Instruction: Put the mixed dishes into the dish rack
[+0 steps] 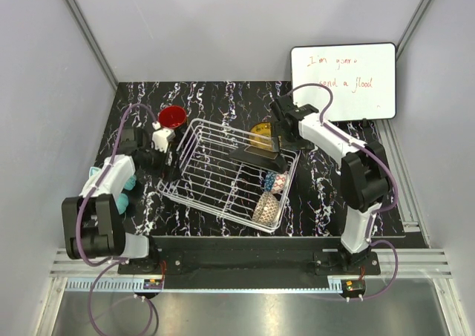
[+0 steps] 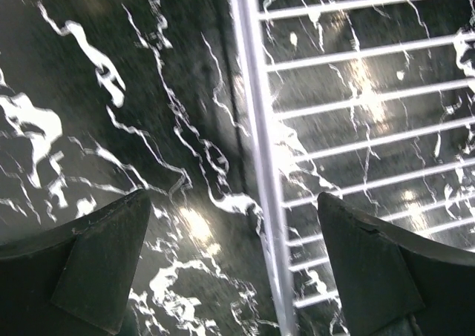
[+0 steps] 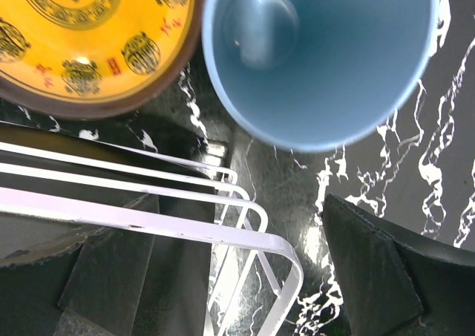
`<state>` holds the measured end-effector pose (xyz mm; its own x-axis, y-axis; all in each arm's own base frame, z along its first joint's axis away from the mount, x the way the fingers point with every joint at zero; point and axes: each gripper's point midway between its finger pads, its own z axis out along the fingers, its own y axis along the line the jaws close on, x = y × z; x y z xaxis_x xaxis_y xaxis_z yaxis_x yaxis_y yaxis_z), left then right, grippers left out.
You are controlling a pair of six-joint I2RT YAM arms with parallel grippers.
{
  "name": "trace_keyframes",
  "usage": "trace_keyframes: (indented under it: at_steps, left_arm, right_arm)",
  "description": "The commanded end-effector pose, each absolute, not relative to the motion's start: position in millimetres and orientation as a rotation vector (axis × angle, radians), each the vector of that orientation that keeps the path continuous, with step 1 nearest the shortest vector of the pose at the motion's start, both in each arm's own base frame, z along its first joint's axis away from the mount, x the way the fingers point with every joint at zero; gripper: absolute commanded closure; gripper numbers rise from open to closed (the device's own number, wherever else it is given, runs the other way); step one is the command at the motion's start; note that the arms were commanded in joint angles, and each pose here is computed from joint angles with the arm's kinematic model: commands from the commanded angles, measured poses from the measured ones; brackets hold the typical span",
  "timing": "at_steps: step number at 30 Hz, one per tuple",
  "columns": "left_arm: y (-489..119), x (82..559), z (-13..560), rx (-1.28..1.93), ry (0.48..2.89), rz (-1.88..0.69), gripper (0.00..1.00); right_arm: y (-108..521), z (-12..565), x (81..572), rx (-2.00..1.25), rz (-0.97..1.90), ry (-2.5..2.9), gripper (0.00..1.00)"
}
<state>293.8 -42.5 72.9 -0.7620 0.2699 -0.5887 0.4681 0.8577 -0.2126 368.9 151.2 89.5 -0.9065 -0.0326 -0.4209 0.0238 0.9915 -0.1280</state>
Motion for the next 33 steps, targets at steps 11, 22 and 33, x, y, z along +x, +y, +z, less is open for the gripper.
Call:
trace_keyframes:
  at_steps: [11,22,33]
  left_arm:
    - [-61,257,106,0.778,2.358,-0.591,0.01]
    - [-74,207,99,1.057,2.331,-0.757,0.01]
    - [-88,201,116,1.196,2.250,-0.802,0.01]
  right_arm:
    - [201,107,415,-0.045,0.080,2.615,0.00]
    - [212,104,403,-0.097,0.102,2.630,0.00]
    - [221,106,405,-0.140,0.083,2.611,0.00]
